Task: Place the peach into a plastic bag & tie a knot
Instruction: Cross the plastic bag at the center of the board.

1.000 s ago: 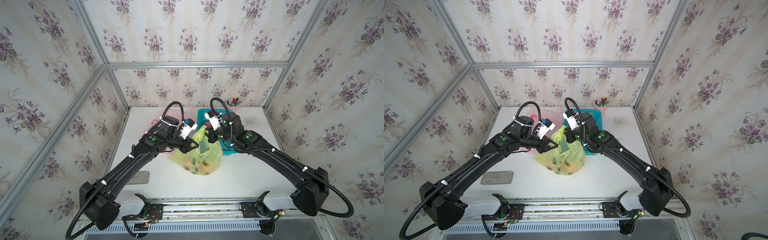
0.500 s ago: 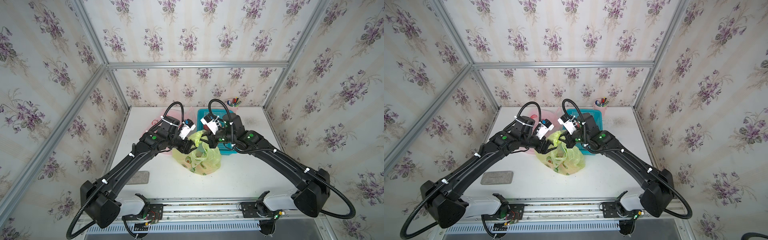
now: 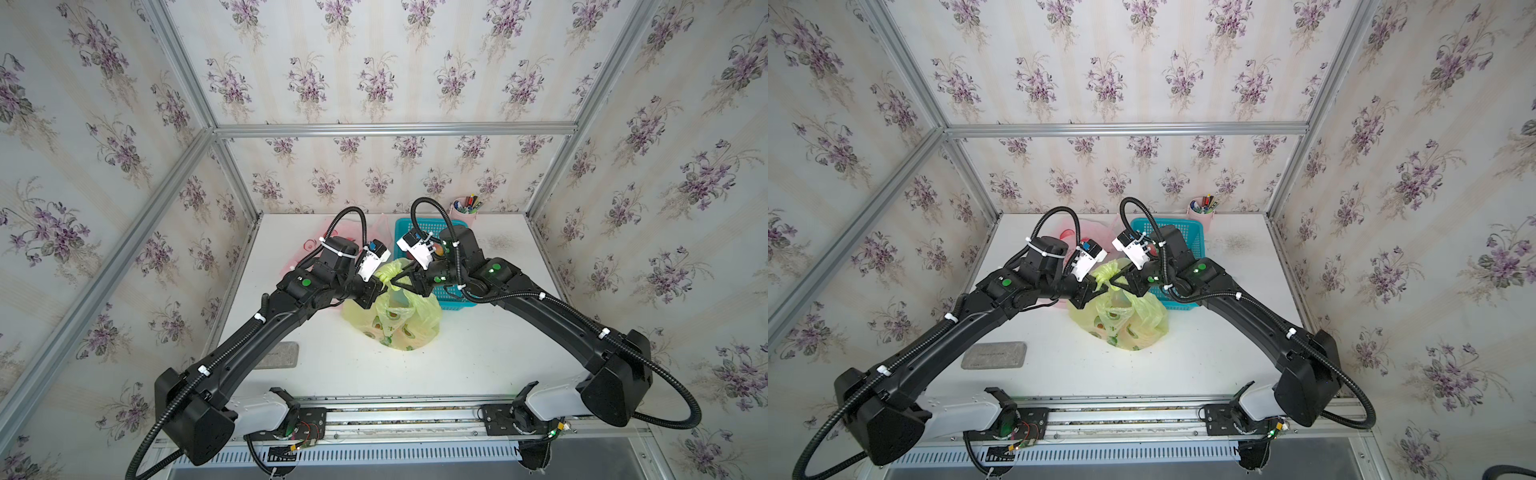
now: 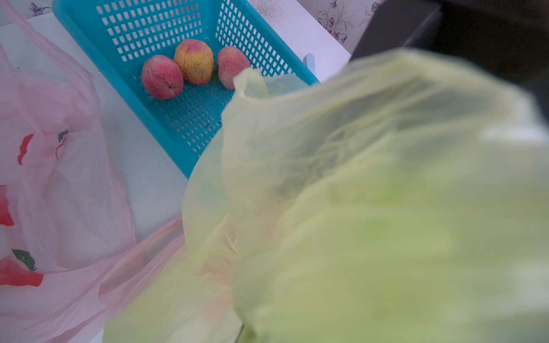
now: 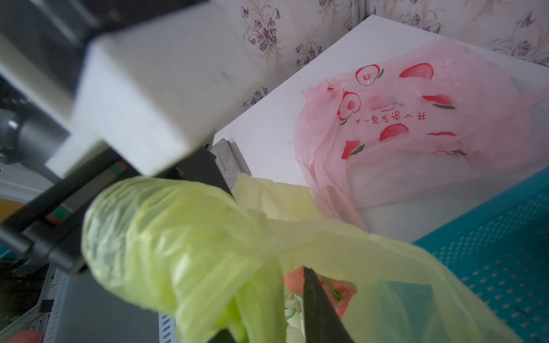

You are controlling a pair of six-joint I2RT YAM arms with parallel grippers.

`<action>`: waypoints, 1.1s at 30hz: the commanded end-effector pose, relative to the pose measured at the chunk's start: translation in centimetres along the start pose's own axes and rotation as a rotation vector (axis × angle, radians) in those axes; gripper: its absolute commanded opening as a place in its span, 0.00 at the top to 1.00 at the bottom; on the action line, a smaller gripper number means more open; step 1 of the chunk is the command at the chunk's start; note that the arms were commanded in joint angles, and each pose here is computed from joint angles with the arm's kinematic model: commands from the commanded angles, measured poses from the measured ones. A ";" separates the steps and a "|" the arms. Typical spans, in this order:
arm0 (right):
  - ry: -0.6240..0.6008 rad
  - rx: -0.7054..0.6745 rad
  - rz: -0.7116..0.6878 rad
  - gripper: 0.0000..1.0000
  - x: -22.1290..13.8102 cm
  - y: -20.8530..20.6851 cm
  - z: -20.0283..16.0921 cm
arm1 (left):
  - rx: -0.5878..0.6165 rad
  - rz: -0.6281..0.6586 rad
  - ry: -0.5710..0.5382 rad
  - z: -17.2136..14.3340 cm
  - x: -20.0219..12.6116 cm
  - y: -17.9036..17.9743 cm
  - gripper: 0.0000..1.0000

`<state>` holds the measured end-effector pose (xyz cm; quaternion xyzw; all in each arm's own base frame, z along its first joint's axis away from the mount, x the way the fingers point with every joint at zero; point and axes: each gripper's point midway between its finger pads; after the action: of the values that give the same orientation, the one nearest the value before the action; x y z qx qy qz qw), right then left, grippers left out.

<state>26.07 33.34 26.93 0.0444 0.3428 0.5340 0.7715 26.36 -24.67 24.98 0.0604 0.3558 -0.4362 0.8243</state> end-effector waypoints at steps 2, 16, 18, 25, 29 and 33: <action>-0.006 -0.007 -0.063 0.70 -0.3 -0.9 0.1 | -0.032 0.004 0.003 -0.1 -0.8 -0.2 1.00; -0.070 -0.006 -0.153 0.98 -0.9 -2.1 1.9 | -0.066 -0.112 0.025 -0.8 -1.2 -2.6 1.00; -0.083 -0.002 -0.165 0.99 -0.9 -2.3 2.2 | -0.061 -0.127 0.031 -0.7 -1.0 -3.2 1.00; -0.175 0.001 -0.191 1.00 -1.2 -2.4 3.7 | -0.051 -0.205 0.021 -0.1 -0.4 -5.0 1.00; -0.229 -0.030 -0.218 1.00 -1.3 -2.2 4.3 | -0.043 -0.268 -0.017 0.8 -0.6 -6.0 1.00; -0.263 -0.121 -0.224 1.00 -1.1 -1.1 4.4 | -0.025 -0.322 -0.028 1.3 -0.8 -6.8 1.00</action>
<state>28.69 32.87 28.31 0.0433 0.2710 0.4539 0.8477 22.22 -27.93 26.57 -0.0016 0.3731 -0.5240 0.7656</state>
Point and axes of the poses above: each gripper's point midway between its finger pads, its own x axis out along the fingers, its own y axis along the line the jaws close on, z = x × y, and after that the axes turned 5 degrees about x, right-handed
